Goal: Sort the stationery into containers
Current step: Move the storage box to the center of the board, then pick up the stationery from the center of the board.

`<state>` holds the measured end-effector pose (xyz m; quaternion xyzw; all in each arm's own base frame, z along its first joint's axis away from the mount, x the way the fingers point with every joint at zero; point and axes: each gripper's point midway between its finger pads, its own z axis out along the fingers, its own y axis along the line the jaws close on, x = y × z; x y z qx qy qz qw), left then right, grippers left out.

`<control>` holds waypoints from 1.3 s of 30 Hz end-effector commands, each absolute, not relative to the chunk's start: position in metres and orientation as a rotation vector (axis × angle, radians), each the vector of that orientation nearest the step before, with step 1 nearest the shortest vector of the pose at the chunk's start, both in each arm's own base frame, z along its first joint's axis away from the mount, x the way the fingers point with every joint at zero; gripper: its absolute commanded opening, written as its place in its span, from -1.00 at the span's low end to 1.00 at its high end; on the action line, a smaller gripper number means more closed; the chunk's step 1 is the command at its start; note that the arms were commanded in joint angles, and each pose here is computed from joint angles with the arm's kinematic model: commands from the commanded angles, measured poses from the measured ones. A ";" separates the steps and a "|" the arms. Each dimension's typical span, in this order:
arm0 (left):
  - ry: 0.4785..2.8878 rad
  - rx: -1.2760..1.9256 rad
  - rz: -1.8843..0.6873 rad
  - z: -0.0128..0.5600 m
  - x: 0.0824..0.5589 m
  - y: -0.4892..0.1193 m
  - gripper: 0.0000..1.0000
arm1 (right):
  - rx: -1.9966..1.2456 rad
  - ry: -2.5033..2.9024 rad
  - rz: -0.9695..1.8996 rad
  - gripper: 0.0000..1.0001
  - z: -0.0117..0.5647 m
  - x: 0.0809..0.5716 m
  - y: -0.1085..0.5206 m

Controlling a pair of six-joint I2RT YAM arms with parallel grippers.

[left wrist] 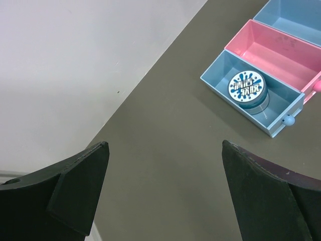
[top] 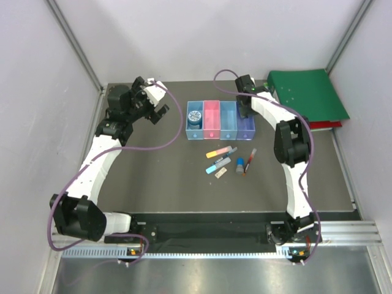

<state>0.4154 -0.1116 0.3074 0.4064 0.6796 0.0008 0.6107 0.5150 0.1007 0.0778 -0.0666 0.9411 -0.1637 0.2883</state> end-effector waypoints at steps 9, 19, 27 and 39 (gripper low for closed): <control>1.488 1.045 -0.027 0.311 0.398 -0.121 0.98 | -0.476 2.263 -0.144 0.62 0.199 0.521 0.139; 1.560 1.188 -0.077 0.276 0.357 -0.120 0.98 | -1.100 2.103 0.021 0.67 0.202 0.401 0.203; 1.552 1.186 -0.084 0.268 0.346 -0.123 0.98 | -1.244 2.114 0.140 0.67 0.155 0.333 0.248; 1.539 1.142 -0.089 0.280 0.340 -0.128 0.98 | -1.262 2.173 0.167 0.53 0.118 0.316 0.272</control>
